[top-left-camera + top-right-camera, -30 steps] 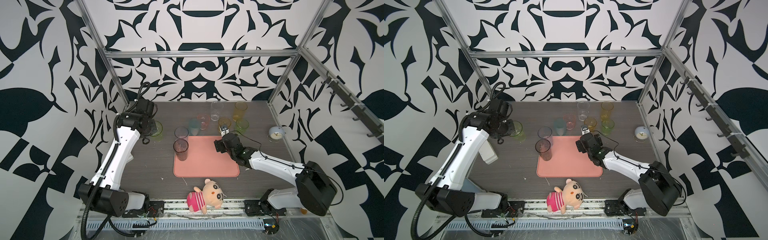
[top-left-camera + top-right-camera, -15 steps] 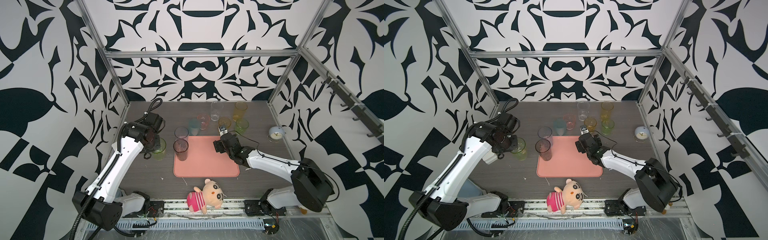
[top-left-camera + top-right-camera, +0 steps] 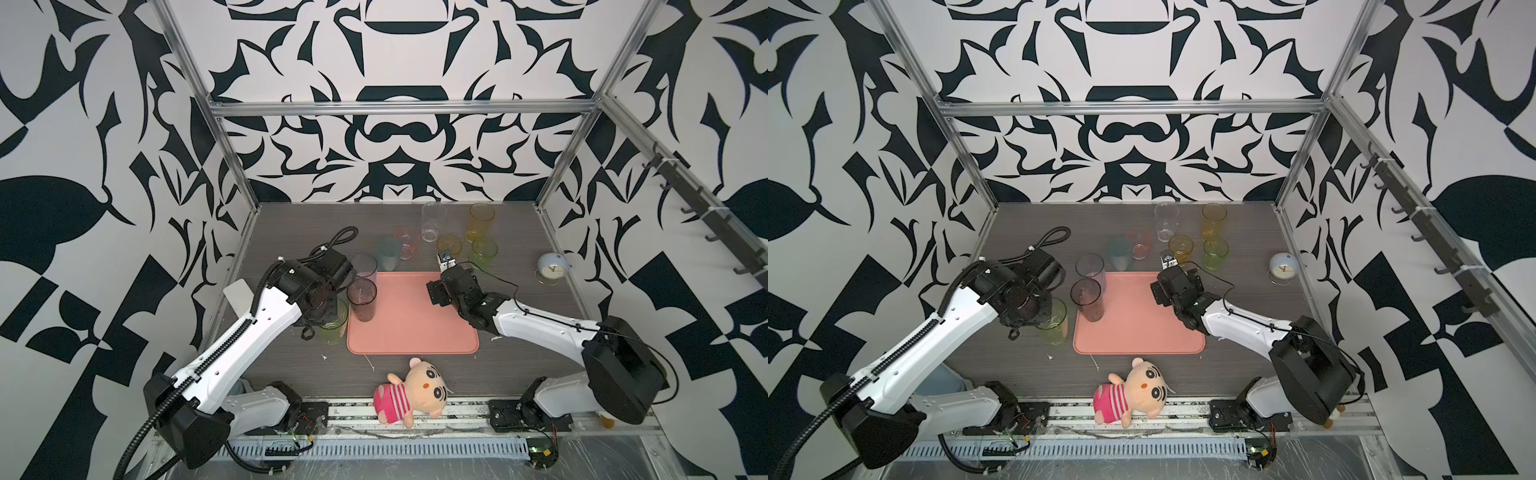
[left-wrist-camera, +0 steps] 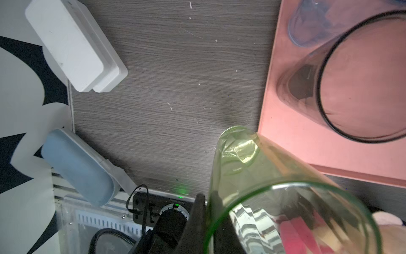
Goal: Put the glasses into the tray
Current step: 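Carry the green glass over the tray and lower it beside the dark grey glass, then hold the green glass on the tray with the left gripper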
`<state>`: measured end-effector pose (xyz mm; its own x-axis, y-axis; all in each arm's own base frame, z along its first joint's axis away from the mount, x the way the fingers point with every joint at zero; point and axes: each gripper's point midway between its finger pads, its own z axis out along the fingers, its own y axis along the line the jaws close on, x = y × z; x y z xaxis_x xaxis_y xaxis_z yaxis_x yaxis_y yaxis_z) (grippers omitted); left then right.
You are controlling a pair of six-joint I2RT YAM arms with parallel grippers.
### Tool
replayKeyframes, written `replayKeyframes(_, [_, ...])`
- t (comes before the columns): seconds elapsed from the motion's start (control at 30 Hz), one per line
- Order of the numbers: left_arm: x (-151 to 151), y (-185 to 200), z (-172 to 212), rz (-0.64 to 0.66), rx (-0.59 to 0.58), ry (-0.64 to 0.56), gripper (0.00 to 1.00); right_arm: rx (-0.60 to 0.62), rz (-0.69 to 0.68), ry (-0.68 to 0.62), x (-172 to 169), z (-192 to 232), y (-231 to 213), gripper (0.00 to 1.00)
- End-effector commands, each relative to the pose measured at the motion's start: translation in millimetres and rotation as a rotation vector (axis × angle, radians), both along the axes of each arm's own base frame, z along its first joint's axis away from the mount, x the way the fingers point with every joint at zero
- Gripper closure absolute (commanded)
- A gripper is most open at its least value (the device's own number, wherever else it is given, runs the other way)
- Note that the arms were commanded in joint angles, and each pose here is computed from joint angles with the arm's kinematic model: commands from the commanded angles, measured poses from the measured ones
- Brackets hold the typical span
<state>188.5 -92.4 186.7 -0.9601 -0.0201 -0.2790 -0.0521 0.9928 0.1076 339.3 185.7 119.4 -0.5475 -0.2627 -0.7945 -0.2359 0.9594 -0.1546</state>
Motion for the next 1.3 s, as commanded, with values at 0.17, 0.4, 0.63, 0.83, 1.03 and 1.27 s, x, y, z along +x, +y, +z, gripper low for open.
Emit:
replayKeyframes(0.17, [-3.9, -29.3, -6.4, -0.041, -0.055, -0.005, 1.00, 0.034, -0.020, -0.046, 6.4, 21.5, 3.6, 0.05])
replayKeyframes(0.4, [-1.0, -44.7, -13.5, -0.059, -0.099, -0.014, 1.00, 0.033, -0.021, -0.047, 6.4, 21.6, 3.4, 0.05])
replayKeyframes(0.63, [1.8, -54.1, -23.2, -0.063, -0.129, -0.012, 1.00, 0.028, -0.023, -0.045, 7.1, 20.6, 3.4, 0.05])
replayKeyframes(0.83, [4.0, -57.0, -30.9, -0.061, -0.131, -0.011, 1.00, 0.028, -0.023, -0.044, 7.1, 20.0, 3.4, 0.05])
replayKeyframes(1.03, [4.9, -62.8, -39.6, -0.063, -0.145, 0.004, 1.00, 0.025, -0.025, -0.041, 7.8, 19.5, 3.3, 0.05])
replayKeyframes(1.27, [7.0, -65.6, -48.2, -0.069, -0.122, 0.030, 1.00, 0.027, -0.021, -0.040, 8.0, 19.3, 4.7, 0.05])
